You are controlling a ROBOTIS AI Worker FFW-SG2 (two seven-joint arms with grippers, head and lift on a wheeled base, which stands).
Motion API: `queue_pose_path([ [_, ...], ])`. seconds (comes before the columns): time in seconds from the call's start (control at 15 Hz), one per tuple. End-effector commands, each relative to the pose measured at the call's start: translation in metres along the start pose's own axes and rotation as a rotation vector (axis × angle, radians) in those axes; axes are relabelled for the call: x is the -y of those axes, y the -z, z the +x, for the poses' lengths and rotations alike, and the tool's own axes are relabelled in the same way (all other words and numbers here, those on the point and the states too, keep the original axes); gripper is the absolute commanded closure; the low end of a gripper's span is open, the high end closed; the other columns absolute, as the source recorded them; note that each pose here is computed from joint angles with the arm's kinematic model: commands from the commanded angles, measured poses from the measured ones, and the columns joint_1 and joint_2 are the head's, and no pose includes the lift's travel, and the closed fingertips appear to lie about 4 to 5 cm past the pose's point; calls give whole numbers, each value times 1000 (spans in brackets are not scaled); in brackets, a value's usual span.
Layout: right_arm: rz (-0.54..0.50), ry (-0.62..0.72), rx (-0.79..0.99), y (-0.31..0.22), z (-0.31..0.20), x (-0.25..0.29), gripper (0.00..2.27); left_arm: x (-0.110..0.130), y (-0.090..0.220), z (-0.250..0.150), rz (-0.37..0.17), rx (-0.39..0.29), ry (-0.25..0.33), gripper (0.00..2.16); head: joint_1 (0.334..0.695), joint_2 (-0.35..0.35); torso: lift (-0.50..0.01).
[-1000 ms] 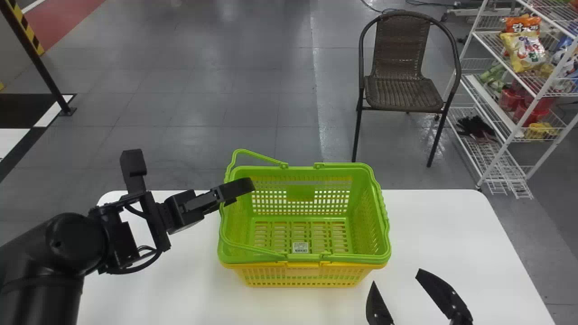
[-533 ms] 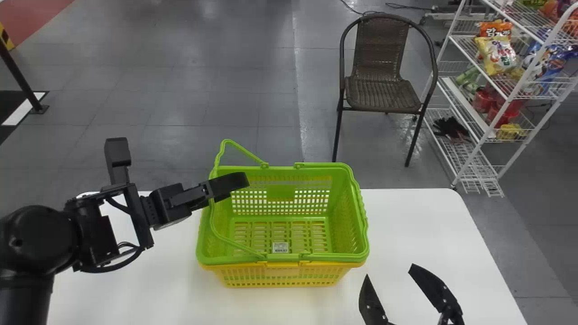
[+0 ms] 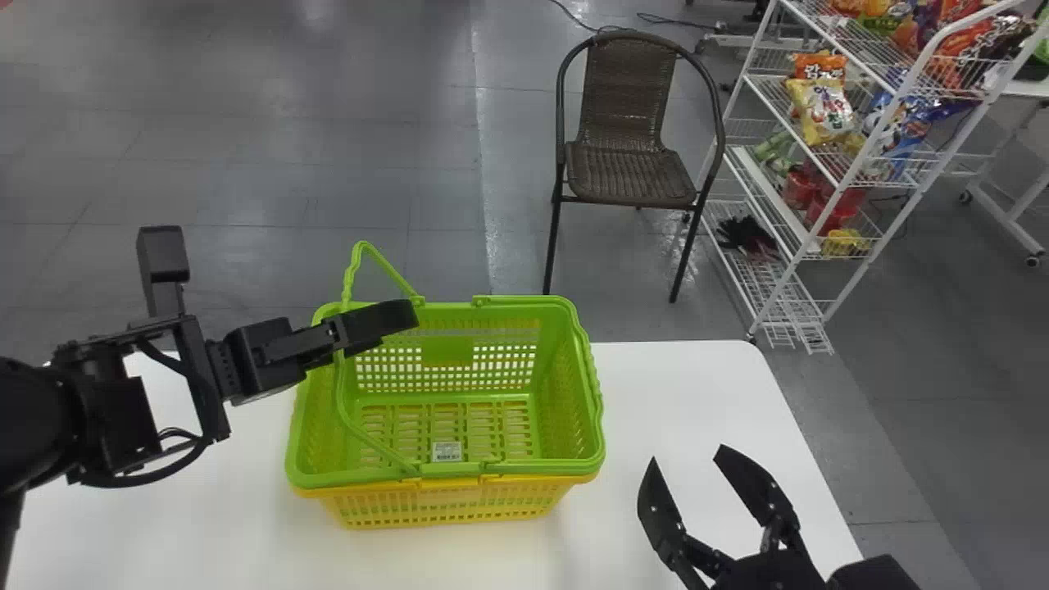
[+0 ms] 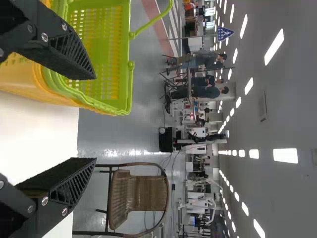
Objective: Grasp handle with right gripper to insert into left gripper then lift and swing left to center
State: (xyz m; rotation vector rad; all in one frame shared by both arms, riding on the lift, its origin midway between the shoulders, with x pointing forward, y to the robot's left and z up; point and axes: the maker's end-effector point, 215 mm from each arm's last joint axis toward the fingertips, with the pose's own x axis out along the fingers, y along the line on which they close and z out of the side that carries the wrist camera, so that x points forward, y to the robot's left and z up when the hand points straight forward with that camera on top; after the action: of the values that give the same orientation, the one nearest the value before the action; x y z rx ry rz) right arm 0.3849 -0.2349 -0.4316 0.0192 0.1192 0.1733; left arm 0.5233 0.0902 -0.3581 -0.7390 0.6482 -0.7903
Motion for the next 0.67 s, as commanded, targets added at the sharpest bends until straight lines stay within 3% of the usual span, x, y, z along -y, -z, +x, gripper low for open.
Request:
queue_pose_path([
  [0.0,-3,20,-21,6,5,13,1052,5,-1,5,7,-6,9,188,695,-174,0],
  [0.07,-13,28,-27,9,8,20,1376,7,-1,8,13,-10,9,188,695,-182,0],
  [0.2,-30,44,-45,14,18,33,1781,10,-4,11,22,-13,12,188,695,-196,0],
  [0.33,-40,60,-58,17,26,44,1986,14,-7,15,29,-16,16,188,695,-215,0],
  [0.6,-100,65,-87,25,47,57,2098,12,-2,19,15,-29,17,184,695,-234,0],
])
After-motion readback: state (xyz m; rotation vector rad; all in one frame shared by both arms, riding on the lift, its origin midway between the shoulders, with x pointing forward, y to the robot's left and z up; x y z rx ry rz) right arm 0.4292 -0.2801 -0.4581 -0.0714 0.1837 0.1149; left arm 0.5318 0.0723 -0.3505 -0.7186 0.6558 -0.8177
